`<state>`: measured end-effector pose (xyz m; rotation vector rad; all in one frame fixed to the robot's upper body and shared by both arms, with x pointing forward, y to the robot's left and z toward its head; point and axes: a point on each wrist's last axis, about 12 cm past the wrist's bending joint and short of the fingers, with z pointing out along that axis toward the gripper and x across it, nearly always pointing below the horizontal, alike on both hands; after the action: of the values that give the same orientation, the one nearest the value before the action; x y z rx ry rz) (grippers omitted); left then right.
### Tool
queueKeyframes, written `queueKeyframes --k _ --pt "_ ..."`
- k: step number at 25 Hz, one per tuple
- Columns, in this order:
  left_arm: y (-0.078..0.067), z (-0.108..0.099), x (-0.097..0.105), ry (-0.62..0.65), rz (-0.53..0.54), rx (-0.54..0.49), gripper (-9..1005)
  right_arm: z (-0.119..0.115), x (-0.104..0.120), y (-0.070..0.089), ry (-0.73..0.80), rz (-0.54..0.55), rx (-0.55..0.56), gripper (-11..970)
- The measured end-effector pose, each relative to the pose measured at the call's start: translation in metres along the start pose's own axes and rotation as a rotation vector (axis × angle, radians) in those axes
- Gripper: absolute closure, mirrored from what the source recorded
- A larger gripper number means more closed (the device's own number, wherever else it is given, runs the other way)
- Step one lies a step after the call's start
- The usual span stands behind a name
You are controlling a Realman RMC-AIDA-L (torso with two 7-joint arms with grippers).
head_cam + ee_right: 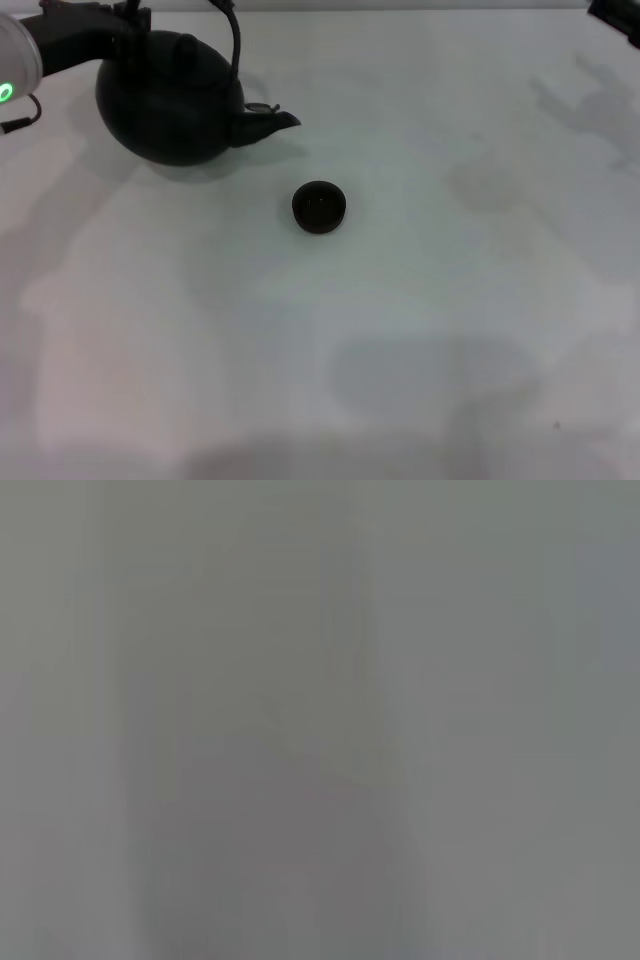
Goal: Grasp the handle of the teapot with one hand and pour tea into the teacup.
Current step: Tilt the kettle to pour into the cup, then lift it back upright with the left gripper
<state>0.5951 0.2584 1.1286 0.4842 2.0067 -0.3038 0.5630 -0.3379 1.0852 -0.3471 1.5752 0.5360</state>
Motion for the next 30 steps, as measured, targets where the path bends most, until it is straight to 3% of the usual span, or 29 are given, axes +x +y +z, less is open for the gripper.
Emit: queueKeyframes --k 10,17,30 --pt "-0.017 -0.009 -0.004 0.082 0.089 -0.043 835 -0.008 -0.03 -0.016 -0.096 0.019 0.038 102" --pt "-0.021 -0.013 -0.009 0.101 0.101 -0.033 836 -0.009 -0.034 -0.019 -0.112 0.036 0.05 103" --pt "-0.045 -0.004 -0.024 0.167 0.194 -0.033 835 -0.011 -0.036 -0.027 -0.098 0.05 0.086 102"
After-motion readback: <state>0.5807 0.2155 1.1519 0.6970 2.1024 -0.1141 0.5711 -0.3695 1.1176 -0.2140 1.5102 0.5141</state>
